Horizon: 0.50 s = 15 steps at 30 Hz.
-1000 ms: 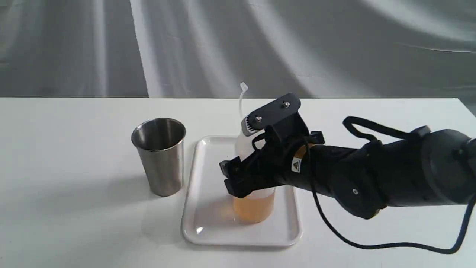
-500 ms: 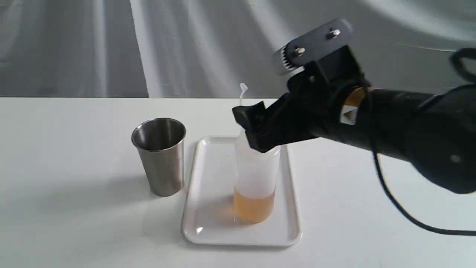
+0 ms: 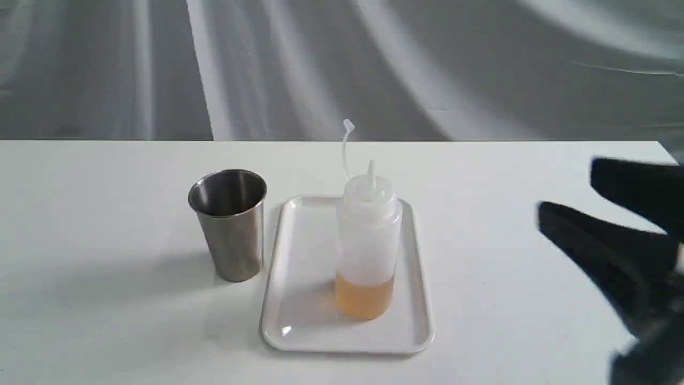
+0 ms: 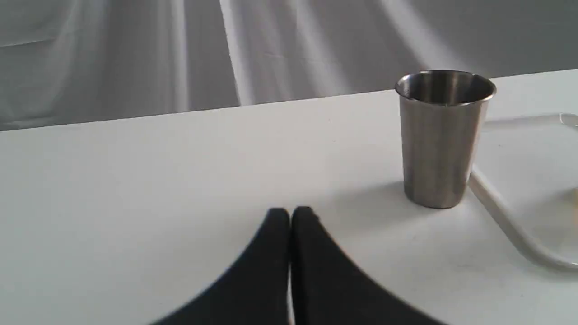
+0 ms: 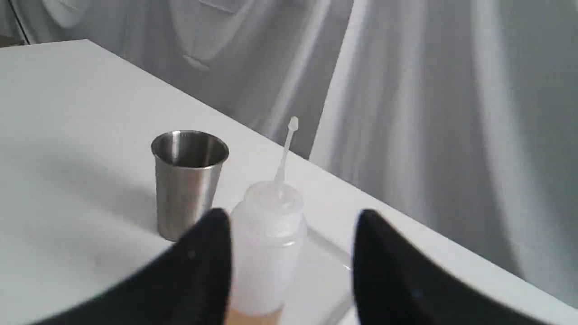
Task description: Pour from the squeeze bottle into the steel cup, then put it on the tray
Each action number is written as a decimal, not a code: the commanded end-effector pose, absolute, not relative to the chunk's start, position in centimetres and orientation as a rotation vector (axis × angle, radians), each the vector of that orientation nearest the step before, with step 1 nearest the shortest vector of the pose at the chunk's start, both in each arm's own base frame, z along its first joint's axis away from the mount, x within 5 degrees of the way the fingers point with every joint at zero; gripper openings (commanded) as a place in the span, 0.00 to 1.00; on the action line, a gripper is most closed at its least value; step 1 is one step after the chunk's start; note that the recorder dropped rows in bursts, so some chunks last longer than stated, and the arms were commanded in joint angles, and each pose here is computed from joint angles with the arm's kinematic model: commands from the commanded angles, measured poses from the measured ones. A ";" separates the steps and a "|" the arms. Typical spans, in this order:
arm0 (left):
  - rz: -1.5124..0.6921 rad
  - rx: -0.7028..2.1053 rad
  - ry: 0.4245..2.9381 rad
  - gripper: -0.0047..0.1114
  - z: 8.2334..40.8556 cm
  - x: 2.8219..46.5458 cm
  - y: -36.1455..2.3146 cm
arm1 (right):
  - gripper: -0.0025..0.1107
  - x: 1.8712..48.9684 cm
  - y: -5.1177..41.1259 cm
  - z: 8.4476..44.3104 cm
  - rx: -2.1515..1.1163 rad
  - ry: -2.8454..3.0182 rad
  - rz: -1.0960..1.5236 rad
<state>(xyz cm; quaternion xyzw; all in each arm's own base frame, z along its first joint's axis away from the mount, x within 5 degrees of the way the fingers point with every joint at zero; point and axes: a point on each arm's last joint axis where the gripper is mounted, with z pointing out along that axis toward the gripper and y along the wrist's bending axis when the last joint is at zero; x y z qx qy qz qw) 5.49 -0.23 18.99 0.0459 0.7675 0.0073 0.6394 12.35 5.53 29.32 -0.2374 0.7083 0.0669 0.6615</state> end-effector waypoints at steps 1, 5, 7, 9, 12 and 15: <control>0.010 0.107 1.746 0.04 18.9 5.5 -0.3 | 0.10 9.6 4.2 28.7 -0.494 1.516 0.159; 0.010 0.107 1.746 0.04 18.9 5.5 -0.3 | 0.02 6.9 3.0 29.3 -0.354 1.405 0.271; 0.010 0.107 1.746 0.04 18.9 5.5 -0.3 | 0.02 5.9 2.5 29.6 -0.301 1.367 0.321; 0.010 0.107 1.746 0.04 18.9 5.5 -0.3 | 0.02 5.2 2.2 29.9 -0.277 1.328 0.343; 0.008 0.105 1.746 0.04 18.9 5.5 -0.3 | 0.02 4.8 2.1 30.0 -0.268 1.311 0.352; 0.008 0.105 1.746 0.04 18.9 5.5 -0.3 | 0.02 4.9 2.1 29.9 -0.270 1.325 0.349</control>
